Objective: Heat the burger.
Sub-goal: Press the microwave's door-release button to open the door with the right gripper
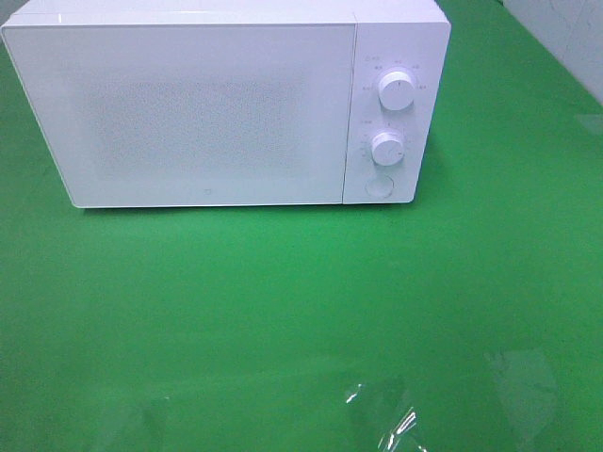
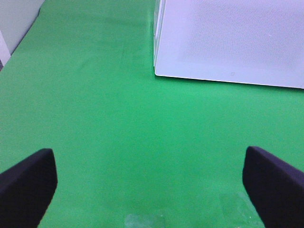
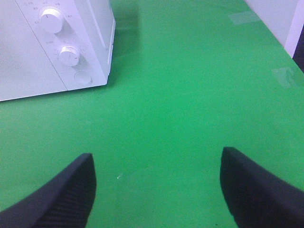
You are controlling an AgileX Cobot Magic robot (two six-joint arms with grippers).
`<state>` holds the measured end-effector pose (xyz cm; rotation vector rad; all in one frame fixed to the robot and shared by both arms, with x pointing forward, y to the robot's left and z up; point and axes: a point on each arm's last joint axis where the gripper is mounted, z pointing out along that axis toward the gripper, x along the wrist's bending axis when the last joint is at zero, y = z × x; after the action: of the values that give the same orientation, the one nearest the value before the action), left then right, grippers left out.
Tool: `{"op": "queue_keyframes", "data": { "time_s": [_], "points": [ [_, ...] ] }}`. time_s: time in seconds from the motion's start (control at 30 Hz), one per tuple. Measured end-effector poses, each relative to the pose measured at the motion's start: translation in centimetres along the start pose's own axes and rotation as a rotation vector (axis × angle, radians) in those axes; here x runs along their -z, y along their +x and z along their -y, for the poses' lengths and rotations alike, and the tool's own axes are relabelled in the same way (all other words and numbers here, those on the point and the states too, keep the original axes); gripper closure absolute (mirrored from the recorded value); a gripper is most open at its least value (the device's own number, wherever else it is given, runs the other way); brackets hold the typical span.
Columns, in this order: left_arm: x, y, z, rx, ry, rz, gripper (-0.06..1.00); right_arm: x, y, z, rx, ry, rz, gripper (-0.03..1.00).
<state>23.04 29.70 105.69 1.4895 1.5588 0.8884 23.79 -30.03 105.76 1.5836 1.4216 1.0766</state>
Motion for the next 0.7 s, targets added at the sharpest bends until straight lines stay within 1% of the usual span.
{"op": "queue_keyframes", "data": {
  "time_s": [0.7],
  "points": [
    [0.0, 0.0, 0.0, 0.0, 0.0, 0.0, -0.04, 0.0, 0.0, 0.0, 0.0, 0.0, 0.0, 0.26]
  ]
}}
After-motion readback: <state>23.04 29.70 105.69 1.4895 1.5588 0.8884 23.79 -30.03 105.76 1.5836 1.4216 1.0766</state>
